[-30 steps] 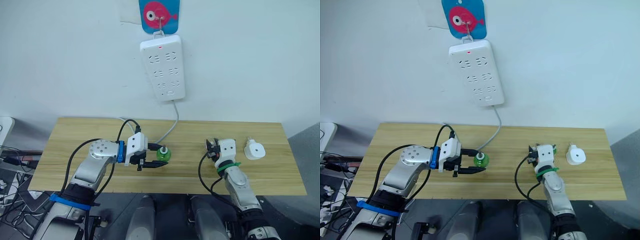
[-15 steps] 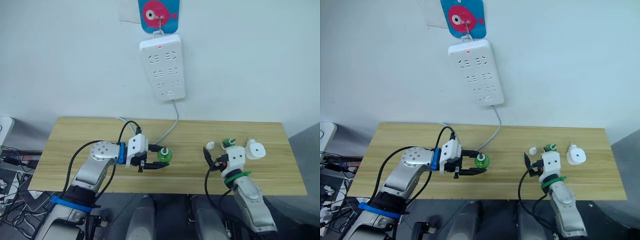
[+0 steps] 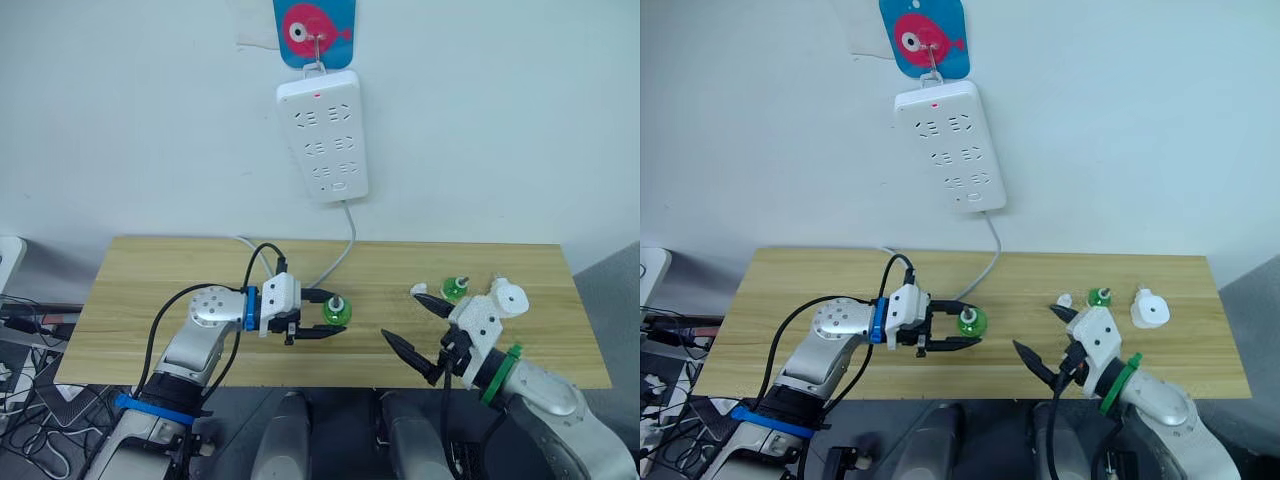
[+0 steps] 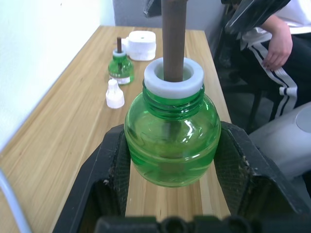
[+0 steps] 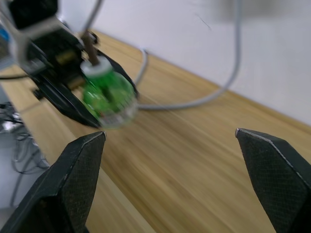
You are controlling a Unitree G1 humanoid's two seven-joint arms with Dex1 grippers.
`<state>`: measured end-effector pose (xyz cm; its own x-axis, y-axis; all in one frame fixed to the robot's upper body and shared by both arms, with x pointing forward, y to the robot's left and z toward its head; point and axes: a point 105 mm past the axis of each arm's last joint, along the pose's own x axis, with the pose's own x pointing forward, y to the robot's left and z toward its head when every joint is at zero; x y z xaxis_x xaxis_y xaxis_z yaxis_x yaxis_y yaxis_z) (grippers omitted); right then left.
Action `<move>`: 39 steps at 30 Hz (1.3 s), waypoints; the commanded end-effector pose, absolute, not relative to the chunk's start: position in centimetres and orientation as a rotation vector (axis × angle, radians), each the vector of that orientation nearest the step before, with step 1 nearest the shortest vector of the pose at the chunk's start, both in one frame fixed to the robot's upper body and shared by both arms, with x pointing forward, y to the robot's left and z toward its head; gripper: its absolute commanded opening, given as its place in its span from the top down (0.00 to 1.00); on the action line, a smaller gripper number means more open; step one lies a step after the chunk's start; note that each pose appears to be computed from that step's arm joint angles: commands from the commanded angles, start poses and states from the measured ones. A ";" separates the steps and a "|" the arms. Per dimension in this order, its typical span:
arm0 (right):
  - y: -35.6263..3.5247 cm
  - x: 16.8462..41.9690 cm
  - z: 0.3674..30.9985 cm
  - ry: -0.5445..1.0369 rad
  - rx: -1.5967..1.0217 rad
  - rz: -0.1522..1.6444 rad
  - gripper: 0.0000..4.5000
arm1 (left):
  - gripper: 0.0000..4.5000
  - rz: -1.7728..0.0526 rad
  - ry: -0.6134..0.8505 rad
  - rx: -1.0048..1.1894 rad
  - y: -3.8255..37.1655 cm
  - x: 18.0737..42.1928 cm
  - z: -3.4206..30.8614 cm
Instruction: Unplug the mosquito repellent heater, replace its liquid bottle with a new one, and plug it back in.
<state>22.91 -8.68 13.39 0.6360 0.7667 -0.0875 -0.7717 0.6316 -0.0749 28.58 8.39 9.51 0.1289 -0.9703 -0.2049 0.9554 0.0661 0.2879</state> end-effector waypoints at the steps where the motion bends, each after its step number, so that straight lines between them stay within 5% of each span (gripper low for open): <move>1: -6.5 21.8 15.2 0.011 -0.072 1.004 0.01 | 0.52 -1.472 -0.098 0.409 7.7 28.6 10.2; 15: -4.2 23.2 14.5 0.028 -0.129 1.083 0.01 | 0.52 -1.505 -0.138 0.417 6.6 28.6 10.4; 18: -4.1 23.4 14.1 0.040 -0.131 1.078 0.13 | 0.52 -1.507 -0.144 0.413 6.4 28.4 10.5; 26: -4.2 24.3 13.4 0.040 -0.174 1.048 0.78 | 0.52 -1.510 -0.153 0.405 6.0 28.5 10.7; 36: -4.5 24.6 13.9 0.014 -0.169 1.031 0.81 | 0.52 -1.495 -0.154 0.379 5.7 28.9 11.0; 39: -4.9 24.7 14.7 -0.012 -0.116 0.994 0.81 | 0.29 -1.474 -0.195 0.312 5.8 28.9 12.0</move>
